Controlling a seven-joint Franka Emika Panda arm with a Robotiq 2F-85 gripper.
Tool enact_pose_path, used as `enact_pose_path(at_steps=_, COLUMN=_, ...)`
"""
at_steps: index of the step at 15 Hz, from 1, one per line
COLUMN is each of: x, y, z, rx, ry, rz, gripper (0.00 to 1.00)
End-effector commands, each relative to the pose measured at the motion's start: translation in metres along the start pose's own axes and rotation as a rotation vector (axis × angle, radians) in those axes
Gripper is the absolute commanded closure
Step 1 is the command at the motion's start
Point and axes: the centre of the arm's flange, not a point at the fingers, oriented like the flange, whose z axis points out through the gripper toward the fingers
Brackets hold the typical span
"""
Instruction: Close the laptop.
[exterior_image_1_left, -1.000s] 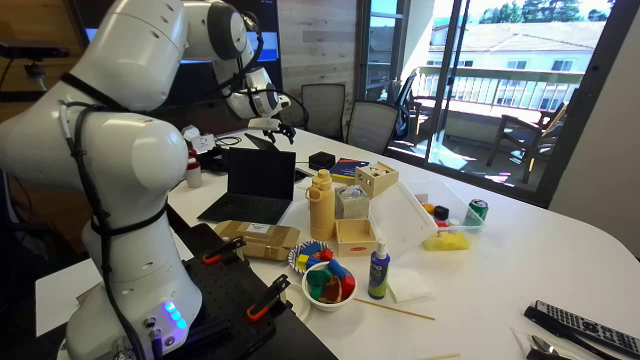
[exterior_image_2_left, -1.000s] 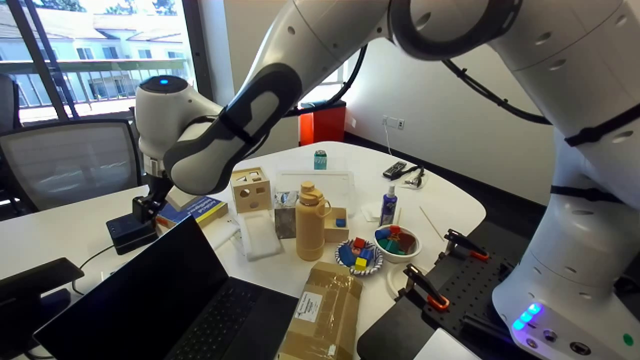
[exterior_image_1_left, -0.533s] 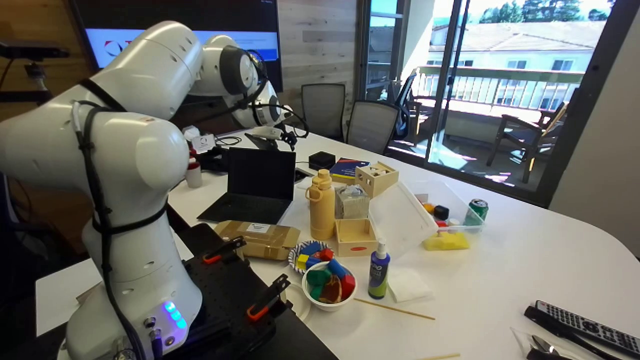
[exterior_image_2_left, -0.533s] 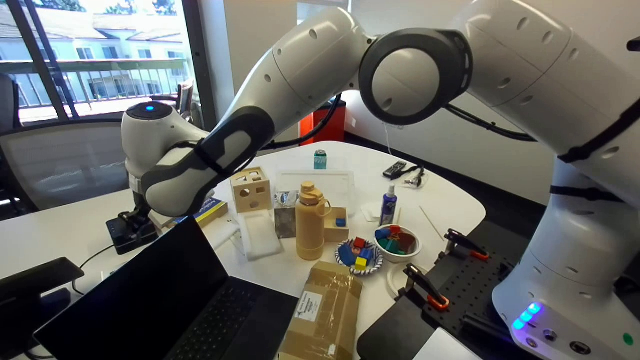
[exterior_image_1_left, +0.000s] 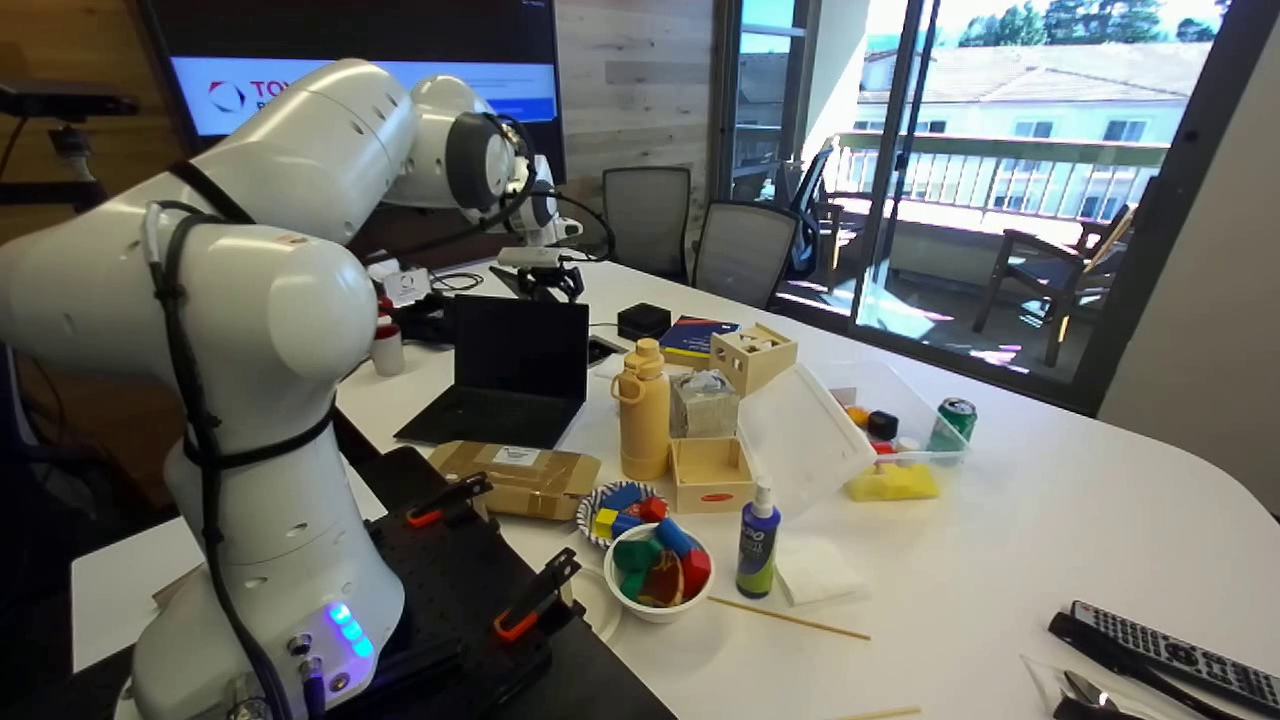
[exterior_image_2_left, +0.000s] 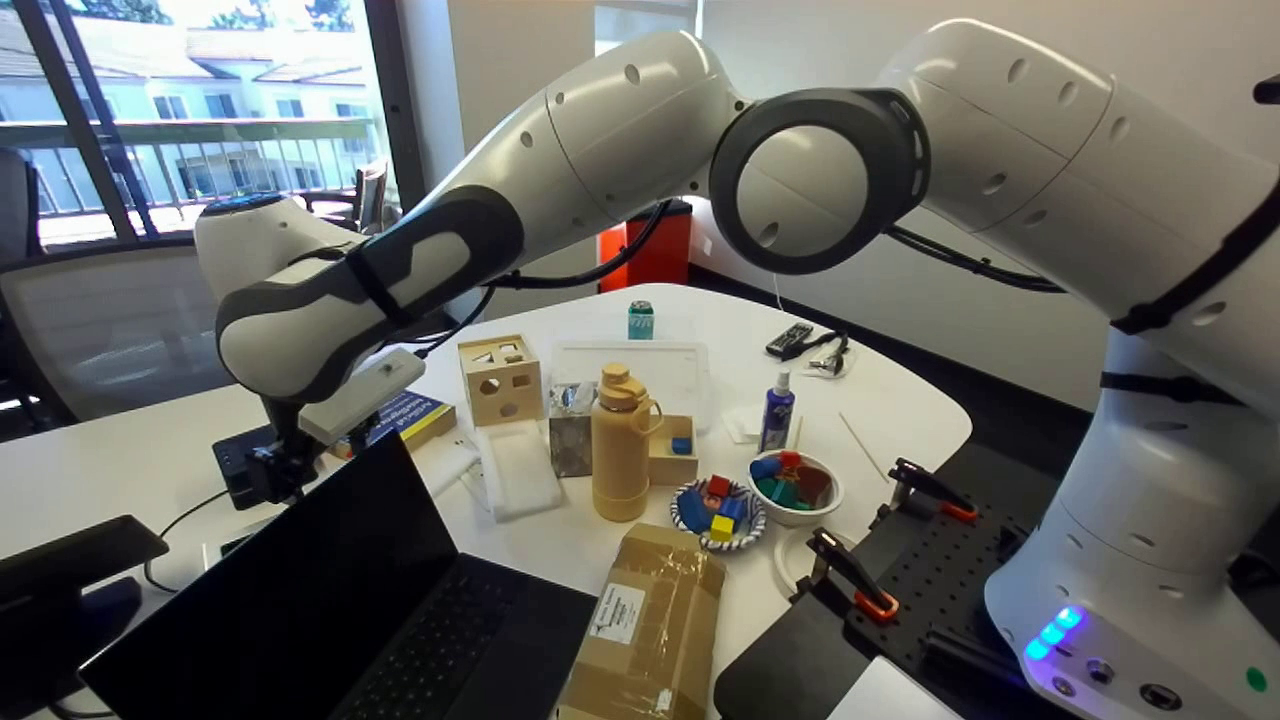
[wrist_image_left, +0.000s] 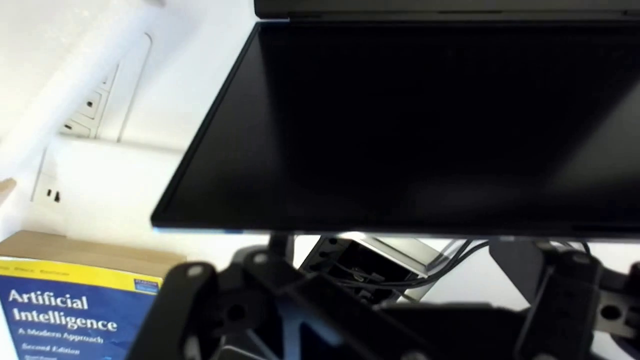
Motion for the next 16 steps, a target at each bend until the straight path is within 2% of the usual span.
enact_pose_path(at_steps=1, x=0.016, y=0.004, z=-0.002, rx=0.057, ry=-0.161, rz=-0.082, gripper=0.00)
enact_pose_path(at_steps=7, x=-0.018, y=0.012, z=0.027, rx=0.123, ry=-0.408, rz=-0.143, gripper=0.00)
enact_pose_path(at_steps=12, x=-0.060, y=0.014, z=0.064, rx=0.104, ry=-0.629, rz=-0.125, gripper=0.00)
enact_pose_path(at_steps=14, x=-0.075, y=0.012, z=0.084, rx=0.076, ry=-0.666, rz=-0.113, gripper=0.00)
enact_pose_path(at_steps=16, x=-0.085, y=0.007, z=0.104, rx=0.072, ry=-0.662, rz=-0.097, gripper=0.00)
